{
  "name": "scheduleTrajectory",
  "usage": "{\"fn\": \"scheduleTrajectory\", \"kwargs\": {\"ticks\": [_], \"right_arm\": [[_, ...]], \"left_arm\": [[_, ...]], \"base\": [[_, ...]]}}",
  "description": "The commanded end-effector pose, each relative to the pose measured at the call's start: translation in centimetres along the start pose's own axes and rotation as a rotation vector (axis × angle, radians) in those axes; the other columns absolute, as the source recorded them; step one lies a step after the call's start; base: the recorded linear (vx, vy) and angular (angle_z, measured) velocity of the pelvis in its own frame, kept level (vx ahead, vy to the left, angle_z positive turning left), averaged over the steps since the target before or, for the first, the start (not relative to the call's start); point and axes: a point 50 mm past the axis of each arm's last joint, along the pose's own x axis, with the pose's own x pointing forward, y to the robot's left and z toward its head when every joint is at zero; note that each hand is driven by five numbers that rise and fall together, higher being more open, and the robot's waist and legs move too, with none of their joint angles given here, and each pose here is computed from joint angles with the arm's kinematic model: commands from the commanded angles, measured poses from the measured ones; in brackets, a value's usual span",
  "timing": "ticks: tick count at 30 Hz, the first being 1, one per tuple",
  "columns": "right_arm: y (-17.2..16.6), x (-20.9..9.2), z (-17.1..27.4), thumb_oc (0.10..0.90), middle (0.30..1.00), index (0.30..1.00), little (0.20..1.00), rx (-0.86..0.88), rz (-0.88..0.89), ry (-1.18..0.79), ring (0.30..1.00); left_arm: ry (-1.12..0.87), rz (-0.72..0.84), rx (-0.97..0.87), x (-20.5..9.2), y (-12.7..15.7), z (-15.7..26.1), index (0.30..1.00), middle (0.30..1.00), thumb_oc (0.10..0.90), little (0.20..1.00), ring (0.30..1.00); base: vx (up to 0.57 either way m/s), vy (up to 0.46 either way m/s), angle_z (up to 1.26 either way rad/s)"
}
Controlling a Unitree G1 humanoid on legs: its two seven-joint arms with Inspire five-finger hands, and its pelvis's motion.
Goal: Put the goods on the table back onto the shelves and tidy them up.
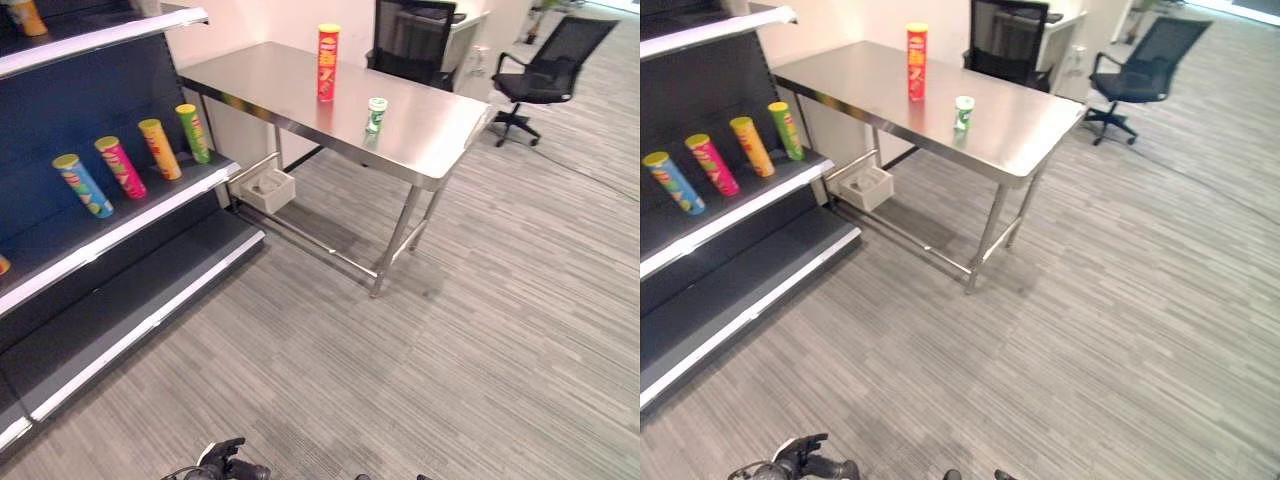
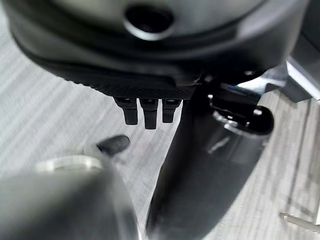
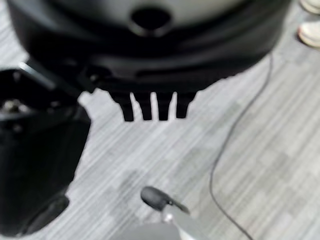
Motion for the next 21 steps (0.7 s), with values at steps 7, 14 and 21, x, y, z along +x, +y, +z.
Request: {"fn": "scheduleTrajectory", "kwargs": {"ticks": [7,14,21], "right_arm": [[-1.9,0.5,4.9,0.800,0.900,0.900,0.900,-0.026,-0.051,-0.146,0.900],[-0.3,0.4,5.9,0.800,0.900,0.900,0.900,-0.090,0.013,-0.177,0.900],[-0.5,0.3,6.6,0.800,0.900,0.900,0.900,-0.086,0.008,-0.210,0.900]], "left_arm": [[-0.039,0.021,0.044,0.3,1.2,1.4,0.900,0.900,0.800,0.900,0.900],[0.017,0.058,0.043,-0.1,2.5,-0.2,0.900,0.900,0.800,0.900,0.900],[-0.008,0.076,0.030,-0.1,3.2,0.3,0.900,0.900,0.800,0.900,0.900]], "base": [[0.06,0.060,-0.23],[0.07,0.300,-0.52],[0.16,0.005,0.12]]}}
